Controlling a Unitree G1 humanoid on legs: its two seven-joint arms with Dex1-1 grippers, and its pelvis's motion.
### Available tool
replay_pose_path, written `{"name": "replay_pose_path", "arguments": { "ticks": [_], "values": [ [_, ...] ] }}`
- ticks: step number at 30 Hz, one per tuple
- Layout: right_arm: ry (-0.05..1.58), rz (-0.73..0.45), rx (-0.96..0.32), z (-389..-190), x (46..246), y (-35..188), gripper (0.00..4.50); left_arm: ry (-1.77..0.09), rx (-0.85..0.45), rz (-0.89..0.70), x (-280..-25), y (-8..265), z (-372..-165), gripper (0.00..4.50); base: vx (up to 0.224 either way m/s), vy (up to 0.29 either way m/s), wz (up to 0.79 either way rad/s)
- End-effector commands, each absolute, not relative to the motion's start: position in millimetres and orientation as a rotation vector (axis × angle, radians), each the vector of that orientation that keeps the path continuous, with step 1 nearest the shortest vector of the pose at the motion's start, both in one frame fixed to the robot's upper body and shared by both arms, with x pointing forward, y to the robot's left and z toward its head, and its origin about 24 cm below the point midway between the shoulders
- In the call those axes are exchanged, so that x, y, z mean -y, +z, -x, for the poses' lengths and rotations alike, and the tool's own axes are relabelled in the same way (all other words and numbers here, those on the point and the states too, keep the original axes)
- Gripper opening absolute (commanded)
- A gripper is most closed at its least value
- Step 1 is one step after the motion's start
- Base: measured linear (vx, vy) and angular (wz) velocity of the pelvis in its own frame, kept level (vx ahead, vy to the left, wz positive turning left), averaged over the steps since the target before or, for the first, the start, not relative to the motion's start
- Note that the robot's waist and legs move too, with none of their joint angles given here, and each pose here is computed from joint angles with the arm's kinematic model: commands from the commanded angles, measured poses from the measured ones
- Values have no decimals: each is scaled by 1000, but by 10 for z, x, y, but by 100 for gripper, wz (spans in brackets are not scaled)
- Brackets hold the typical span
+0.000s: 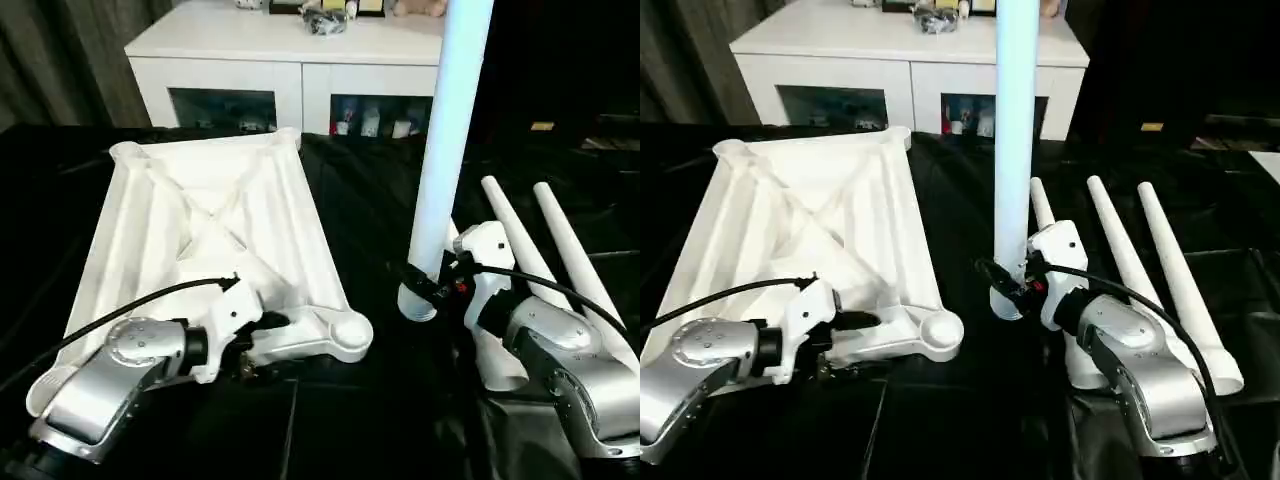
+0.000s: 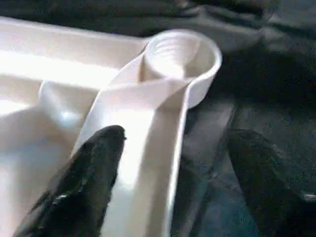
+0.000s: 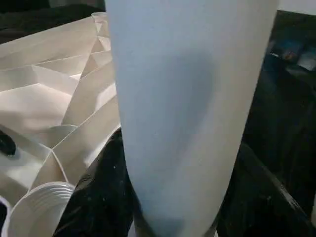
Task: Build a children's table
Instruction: Pick table leg, then insert table leg to table base
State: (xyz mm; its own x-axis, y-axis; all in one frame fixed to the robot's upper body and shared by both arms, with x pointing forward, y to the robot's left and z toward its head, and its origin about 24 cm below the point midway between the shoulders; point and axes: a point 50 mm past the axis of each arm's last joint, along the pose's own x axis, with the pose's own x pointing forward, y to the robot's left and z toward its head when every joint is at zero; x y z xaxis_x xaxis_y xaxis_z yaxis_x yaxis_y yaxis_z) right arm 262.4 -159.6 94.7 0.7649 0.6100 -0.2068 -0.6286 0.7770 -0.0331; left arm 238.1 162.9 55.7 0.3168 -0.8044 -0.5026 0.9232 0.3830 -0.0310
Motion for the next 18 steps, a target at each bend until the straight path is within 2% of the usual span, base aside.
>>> {"name": "replay_pose_path", "arguments": {
  "ticks": [1, 7, 9, 12, 16, 18],
  "values": [
    [704, 92, -193, -2586, 1565, 955, 187, -1151, -519, -276, -1671, 556, -2378, 341, 0, 0, 0],
    [729, 92, -205, -2550, 1499, 905, 187, -1157, -562, -234, -1706, 573, -2306, 276, 0, 0, 0],
    [738, 89, -206, -2539, 1473, 900, 187, -1158, -567, -243, -1714, 572, -2291, 271, 0, 0, 0],
    [743, 85, -206, -2531, 1453, 896, 187, -1155, -567, -244, -1718, 575, -2292, 237, 0, 0, 0],
    [759, 85, -213, -2500, 1425, 877, 187, -1156, -558, -254, -1724, 588, -2290, 225, 0, 0, 0],
    [765, 84, -217, -2499, 1416, 874, 187, -1154, -550, -249, -1721, 598, -2301, 196, 0, 0, 0]
  ]
}}
